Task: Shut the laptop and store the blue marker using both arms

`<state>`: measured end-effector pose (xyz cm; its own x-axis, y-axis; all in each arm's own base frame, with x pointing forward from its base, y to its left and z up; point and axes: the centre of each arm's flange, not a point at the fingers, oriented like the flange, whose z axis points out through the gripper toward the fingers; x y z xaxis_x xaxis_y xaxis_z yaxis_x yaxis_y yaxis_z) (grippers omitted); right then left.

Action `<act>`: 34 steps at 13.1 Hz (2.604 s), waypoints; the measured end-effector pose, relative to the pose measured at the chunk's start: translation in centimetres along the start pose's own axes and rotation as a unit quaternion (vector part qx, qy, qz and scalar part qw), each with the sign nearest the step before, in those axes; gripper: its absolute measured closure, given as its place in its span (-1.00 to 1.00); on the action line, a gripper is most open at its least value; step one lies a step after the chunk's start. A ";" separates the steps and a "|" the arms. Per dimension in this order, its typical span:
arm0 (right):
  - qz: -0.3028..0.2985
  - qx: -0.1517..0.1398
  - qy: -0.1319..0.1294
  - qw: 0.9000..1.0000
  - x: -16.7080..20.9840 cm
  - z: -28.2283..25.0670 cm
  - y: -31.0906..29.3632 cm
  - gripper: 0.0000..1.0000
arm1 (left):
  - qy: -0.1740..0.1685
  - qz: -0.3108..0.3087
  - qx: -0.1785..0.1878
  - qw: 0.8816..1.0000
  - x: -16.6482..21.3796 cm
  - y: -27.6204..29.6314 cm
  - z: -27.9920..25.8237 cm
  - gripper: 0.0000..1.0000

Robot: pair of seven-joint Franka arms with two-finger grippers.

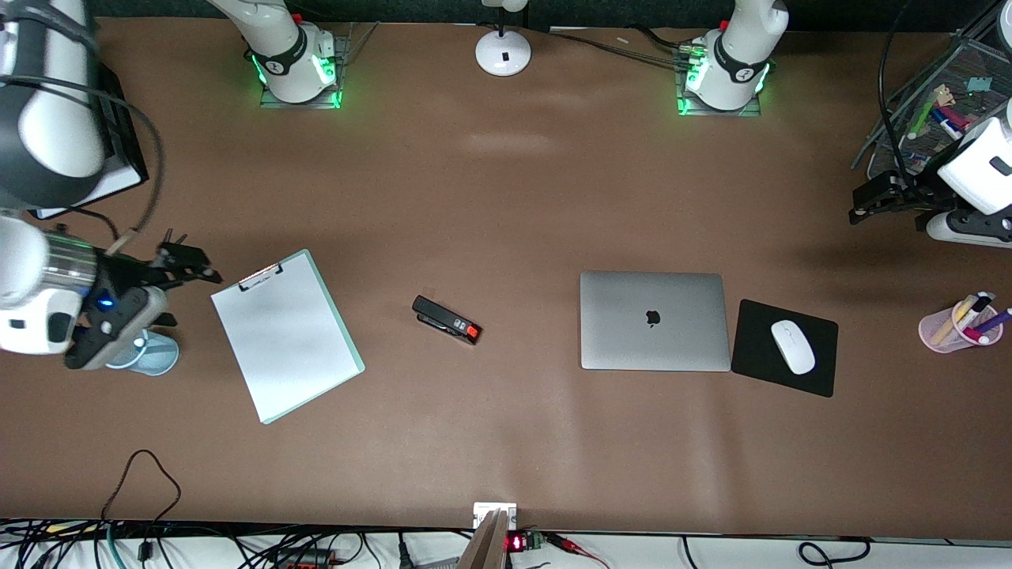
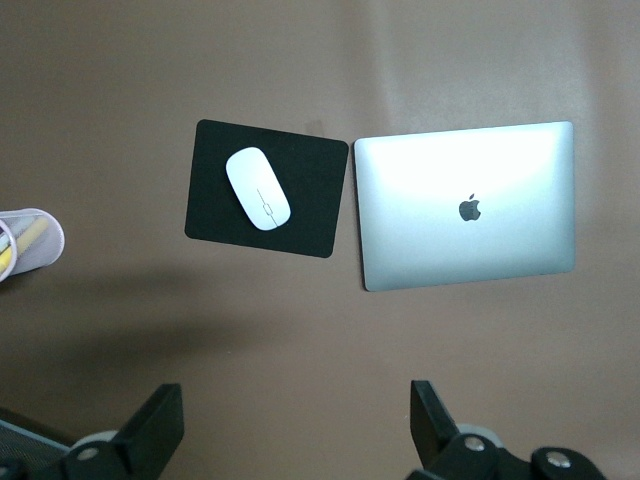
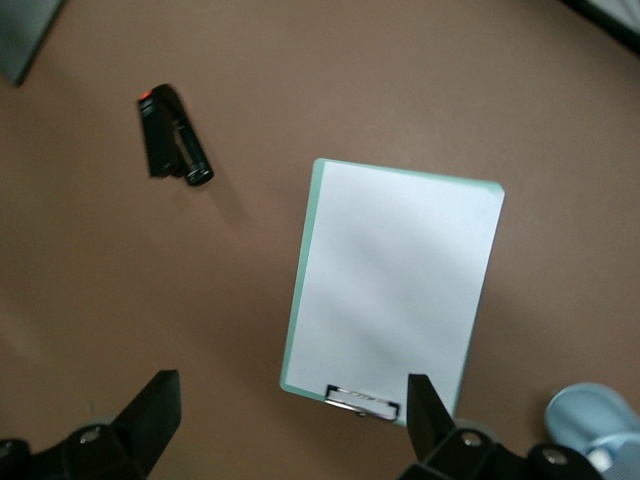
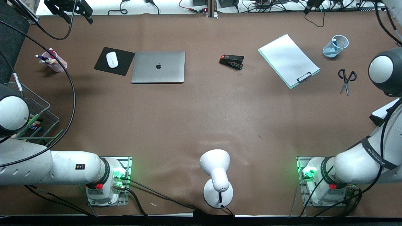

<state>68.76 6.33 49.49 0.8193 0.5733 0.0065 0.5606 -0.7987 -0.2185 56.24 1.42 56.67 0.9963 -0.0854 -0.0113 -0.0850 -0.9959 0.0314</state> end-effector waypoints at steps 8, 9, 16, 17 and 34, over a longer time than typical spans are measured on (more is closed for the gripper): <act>0.275 -0.105 -0.068 0.953 -4.3 -1.0 -0.7 -1.00 | 0.000 0.002 0.000 1.000 0.0 0.2 0.0 -1.00; 0.293 -0.110 -0.059 0.948 -6.0 -2.7 0.7 -1.00 | 0.001 0.002 0.000 1.000 0.0 0.3 -0.1 -1.00; 0.353 -0.105 -0.036 0.929 -13.8 -9.4 4.0 -1.00 | 0.001 0.003 0.000 1.000 0.0 0.3 -0.1 -1.00; 0.349 -0.105 -0.036 0.931 -13.8 -9.3 3.4 -1.00 | 0.001 0.003 0.000 1.000 0.0 0.3 -0.1 -1.00; 0.335 -0.099 -0.002 0.937 -17.7 -10.4 -0.6 -1.00 | 0.001 0.003 0.000 1.000 0.0 0.3 -0.1 -1.00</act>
